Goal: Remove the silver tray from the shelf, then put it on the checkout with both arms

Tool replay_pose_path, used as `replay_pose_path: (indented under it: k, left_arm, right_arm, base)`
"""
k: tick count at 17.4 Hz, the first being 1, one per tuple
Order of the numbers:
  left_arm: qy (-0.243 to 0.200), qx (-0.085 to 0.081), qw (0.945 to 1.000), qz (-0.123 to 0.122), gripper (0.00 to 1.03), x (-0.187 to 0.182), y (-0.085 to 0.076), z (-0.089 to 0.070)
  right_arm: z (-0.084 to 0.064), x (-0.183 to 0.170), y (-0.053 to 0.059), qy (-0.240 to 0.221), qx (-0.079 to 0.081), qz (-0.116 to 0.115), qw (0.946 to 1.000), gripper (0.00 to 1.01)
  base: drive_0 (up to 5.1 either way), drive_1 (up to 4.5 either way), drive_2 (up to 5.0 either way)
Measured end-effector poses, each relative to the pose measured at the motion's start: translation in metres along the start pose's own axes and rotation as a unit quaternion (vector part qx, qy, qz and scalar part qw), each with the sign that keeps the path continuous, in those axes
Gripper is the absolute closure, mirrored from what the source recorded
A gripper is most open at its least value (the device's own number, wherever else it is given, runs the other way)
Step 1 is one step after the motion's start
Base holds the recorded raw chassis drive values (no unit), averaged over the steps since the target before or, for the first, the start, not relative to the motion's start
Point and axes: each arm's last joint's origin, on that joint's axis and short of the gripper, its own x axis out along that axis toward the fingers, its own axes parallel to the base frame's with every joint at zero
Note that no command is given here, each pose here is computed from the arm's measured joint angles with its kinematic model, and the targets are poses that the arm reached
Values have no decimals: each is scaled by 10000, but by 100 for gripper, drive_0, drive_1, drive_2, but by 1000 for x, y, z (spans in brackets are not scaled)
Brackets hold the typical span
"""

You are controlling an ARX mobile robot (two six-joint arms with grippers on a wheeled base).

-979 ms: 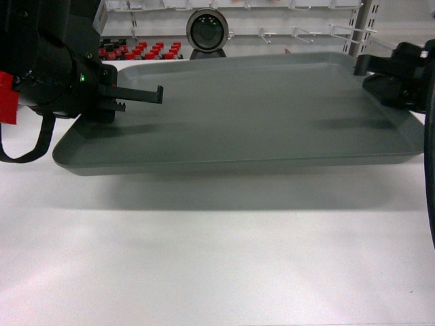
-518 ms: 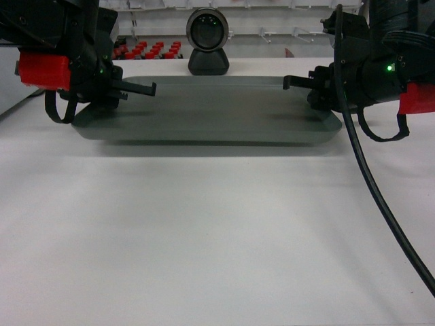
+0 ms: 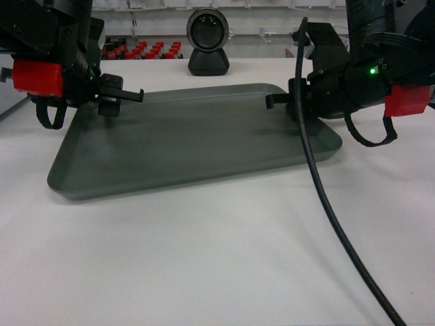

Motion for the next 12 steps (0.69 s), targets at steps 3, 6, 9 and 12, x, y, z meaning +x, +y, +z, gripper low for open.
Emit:
replay_pose_path:
  k: [3, 6, 9, 12]
  left_arm:
    - [-172, -129, 9996, -184, 29, -2, -1, 5]
    - [-443, -401, 9975, -389, 3, -16, -2, 19]
    - [-1970, -1206, 9712, -579, 5, -116, 38, 78]
    - [-2411, -1548, 9569, -470, 7, -178, 63, 63]
  right_arm:
    - [3, -2, 2, -181, -69, 27, 9998, 53]
    - [24, -18, -9, -665, 57, -230, 9975, 25]
    - [73, -119, -29, -2448, 523, -328, 9676, 3]
    - [51, -194, -31, -2833, 434, -1401, 9478, 20]
  base:
    - [0, 0, 0]
    - [0, 0, 0]
    - [0, 0, 0]
    - [0, 0, 0]
